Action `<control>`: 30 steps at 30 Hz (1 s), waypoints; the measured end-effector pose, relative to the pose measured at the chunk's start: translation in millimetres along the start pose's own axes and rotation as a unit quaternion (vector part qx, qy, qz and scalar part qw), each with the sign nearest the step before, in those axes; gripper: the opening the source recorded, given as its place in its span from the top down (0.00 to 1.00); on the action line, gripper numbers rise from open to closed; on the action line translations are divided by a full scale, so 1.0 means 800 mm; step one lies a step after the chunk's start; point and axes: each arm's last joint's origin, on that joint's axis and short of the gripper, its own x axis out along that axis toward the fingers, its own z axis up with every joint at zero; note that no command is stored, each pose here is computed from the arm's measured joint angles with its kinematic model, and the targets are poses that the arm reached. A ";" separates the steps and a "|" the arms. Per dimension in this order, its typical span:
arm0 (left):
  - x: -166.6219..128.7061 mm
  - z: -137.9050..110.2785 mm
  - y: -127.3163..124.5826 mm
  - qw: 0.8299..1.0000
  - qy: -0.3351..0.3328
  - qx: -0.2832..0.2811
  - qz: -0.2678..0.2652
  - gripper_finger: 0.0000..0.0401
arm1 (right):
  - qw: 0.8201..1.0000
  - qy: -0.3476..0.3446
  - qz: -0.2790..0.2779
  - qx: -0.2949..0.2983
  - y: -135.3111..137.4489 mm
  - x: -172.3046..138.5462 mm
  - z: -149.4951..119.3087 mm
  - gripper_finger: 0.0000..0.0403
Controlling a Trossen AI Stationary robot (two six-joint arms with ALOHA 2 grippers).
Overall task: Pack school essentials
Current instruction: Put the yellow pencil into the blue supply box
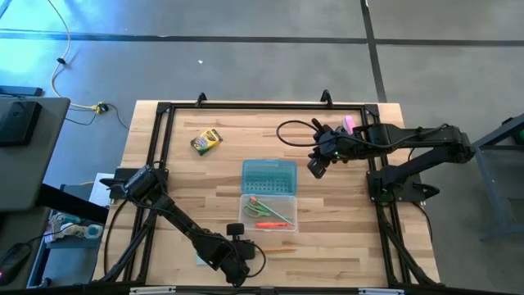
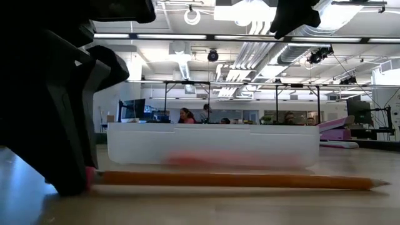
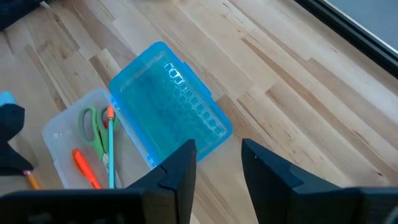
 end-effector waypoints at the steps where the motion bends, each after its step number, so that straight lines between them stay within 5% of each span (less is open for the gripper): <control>1: -0.005 0.001 0.003 1.000 0.000 -0.001 0.003 0.96 | 1.000 0.000 0.000 0.000 0.000 0.000 0.000 0.71; 13: -0.089 0.042 0.075 0.998 -0.028 -0.038 0.039 0.96 | 1.000 0.000 0.000 -0.012 0.000 0.000 0.000 0.71; 17: -0.085 0.050 0.113 0.996 0.010 -0.049 0.069 0.96 | 1.000 0.001 0.000 -0.012 0.000 0.000 0.000 0.71; 23: -0.069 0.064 0.145 0.992 0.083 -0.087 -0.020 0.95 | 1.000 0.003 -0.001 -0.011 -0.001 -0.001 -0.001 0.71; 30: -0.063 0.073 0.167 0.989 0.088 -0.118 -0.019 0.95 | 1.000 0.003 -0.001 -0.011 -0.001 -0.001 -0.001 0.71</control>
